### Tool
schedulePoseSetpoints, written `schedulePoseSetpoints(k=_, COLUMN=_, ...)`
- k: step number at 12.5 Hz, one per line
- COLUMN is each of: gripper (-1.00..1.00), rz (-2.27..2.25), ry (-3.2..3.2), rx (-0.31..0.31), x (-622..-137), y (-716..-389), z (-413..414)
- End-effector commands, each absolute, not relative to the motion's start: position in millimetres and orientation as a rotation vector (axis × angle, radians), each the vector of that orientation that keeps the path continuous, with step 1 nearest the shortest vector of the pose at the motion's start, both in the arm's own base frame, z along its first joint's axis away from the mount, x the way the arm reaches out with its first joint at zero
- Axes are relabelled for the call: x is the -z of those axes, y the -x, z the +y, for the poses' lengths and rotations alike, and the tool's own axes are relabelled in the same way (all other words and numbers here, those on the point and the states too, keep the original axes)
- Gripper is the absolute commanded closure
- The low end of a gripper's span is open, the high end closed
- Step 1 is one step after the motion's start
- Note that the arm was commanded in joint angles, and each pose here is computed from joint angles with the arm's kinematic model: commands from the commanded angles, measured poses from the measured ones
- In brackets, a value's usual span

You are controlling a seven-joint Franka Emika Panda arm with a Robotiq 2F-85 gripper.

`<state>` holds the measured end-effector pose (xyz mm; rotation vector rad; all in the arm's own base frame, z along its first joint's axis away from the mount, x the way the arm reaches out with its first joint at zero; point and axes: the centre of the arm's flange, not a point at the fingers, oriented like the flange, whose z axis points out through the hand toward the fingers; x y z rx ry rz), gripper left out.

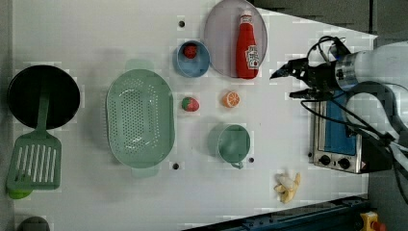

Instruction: Pick ketchup from plate and place it on table.

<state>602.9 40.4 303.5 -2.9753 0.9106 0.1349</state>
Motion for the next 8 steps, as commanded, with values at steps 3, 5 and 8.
schedulePoseSetpoints(k=3, gripper=-1.00, rz=0.293, ry=3.054, rx=-0.014, x=-272.5, y=-638.9, z=42.2)
schedulePoseSetpoints(k=5, gripper=-1.00, rz=0.105, ry=3.057, rx=-0.013, x=-254.7, y=-655.3, z=43.9)
schedulePoseSetpoints(k=8, gripper=-1.00, rz=-0.017, ry=3.050, rx=-0.006, x=-232.2, y=-676.4, z=47.5)
